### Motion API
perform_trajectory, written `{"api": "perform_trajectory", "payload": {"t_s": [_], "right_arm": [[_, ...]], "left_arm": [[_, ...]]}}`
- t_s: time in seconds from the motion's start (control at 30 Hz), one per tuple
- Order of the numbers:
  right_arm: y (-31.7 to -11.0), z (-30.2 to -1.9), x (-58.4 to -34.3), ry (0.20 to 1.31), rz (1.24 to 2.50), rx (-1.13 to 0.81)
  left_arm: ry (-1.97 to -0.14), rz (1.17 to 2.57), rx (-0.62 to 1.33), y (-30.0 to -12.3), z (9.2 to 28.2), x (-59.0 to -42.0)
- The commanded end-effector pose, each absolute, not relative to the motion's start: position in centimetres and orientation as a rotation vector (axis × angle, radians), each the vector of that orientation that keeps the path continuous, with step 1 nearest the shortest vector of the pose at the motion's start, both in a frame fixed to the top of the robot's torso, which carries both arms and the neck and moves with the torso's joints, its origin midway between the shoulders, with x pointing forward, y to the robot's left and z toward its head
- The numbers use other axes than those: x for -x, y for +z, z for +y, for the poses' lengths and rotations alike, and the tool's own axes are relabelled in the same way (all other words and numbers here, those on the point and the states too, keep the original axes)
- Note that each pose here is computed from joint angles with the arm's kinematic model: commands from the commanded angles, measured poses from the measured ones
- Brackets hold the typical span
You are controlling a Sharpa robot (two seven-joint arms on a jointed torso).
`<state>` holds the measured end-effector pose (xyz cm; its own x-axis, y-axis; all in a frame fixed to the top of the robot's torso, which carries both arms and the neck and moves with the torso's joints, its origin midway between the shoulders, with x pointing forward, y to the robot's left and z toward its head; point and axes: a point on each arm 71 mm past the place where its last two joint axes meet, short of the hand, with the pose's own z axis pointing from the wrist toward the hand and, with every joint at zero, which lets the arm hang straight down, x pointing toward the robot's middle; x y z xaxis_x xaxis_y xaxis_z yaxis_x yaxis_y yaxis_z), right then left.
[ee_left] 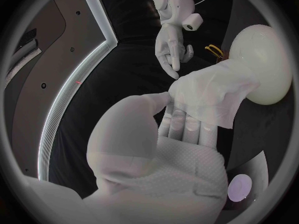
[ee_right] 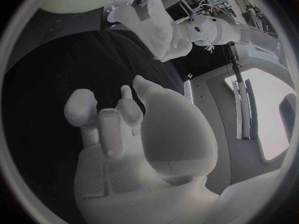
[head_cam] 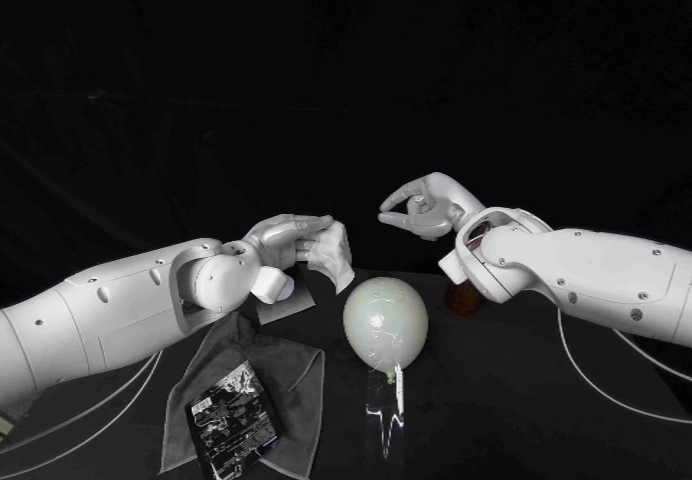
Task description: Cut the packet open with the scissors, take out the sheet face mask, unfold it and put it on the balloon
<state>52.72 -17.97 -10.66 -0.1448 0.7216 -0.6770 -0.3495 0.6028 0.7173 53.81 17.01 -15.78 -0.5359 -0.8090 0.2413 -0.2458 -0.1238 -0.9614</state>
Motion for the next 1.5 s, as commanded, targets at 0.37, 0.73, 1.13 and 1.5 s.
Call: {"api": "perform_trajectory", "payload": {"t_s": [0.37, 0.73, 1.13, 1.5], "right_arm": [[-10.4, -14.0, -50.5, 1.009, 1.285, -0.322], [-11.2, -11.9, -50.2, 0.976, 1.317, -0.273], [-12.0, -11.0, -50.2, 0.937, 1.36, -0.246], [-12.1, -10.8, -50.4, 0.911, 1.353, -0.248]], "left_arm": [[-1.643, 1.682, 1.174, -15.7, 16.7, -53.5], [-1.638, 1.677, 1.168, -15.7, 16.7, -53.3], [-1.639, 1.672, 1.165, -15.6, 16.6, -53.3], [-1.647, 1.682, 1.159, -15.6, 16.4, -53.1]]}}
